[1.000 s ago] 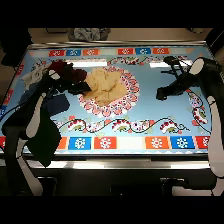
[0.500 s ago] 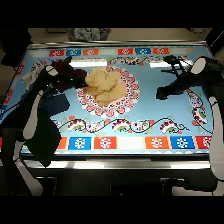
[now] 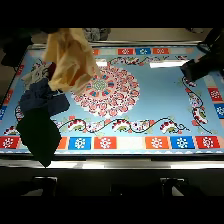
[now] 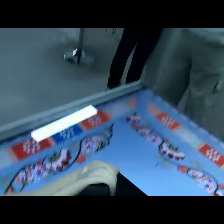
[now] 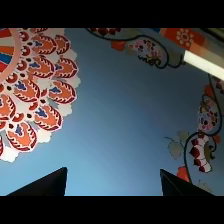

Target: Fold the shirts.

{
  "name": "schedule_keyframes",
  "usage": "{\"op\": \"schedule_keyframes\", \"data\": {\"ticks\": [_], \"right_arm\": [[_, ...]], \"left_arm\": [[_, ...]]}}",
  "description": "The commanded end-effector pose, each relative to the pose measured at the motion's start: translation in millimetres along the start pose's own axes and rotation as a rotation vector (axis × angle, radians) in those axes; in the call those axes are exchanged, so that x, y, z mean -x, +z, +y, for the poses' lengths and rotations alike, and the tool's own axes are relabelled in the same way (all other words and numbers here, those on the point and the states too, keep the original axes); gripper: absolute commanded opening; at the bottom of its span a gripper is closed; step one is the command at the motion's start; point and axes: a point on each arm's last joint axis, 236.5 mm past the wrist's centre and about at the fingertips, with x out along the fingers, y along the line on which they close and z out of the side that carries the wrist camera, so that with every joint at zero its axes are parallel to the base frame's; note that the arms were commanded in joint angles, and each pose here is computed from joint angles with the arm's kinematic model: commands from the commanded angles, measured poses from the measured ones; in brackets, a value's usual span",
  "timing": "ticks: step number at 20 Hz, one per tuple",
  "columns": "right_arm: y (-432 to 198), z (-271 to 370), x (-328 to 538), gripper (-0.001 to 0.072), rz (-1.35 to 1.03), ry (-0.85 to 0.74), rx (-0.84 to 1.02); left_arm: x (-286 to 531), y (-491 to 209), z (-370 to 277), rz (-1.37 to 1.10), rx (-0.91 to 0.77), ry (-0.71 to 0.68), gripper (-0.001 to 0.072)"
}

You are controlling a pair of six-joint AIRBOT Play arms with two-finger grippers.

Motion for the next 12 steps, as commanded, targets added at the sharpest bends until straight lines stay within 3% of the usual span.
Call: {"op": "schedule_keyframes", "data": {"ticks": [1, 5, 12], "right_arm": [[24, -4, 87, 0.0673, -0.151, -0.095, 0.030], [-5, 17, 126, 0.0673, -0.080, -0.054, 0.033], [-75, 43, 106, 0.0674, 0.252, 0.087, -0.021]], "left_arm": [[63, 82, -68, -0.239, -0.080, -0.052, 0.0022], [24, 8, -90, -0.025, -0.033, -0.152, 0.0022], [-81, -321, -146, 0.706, 0.188, -0.336, 0.0025]]}}
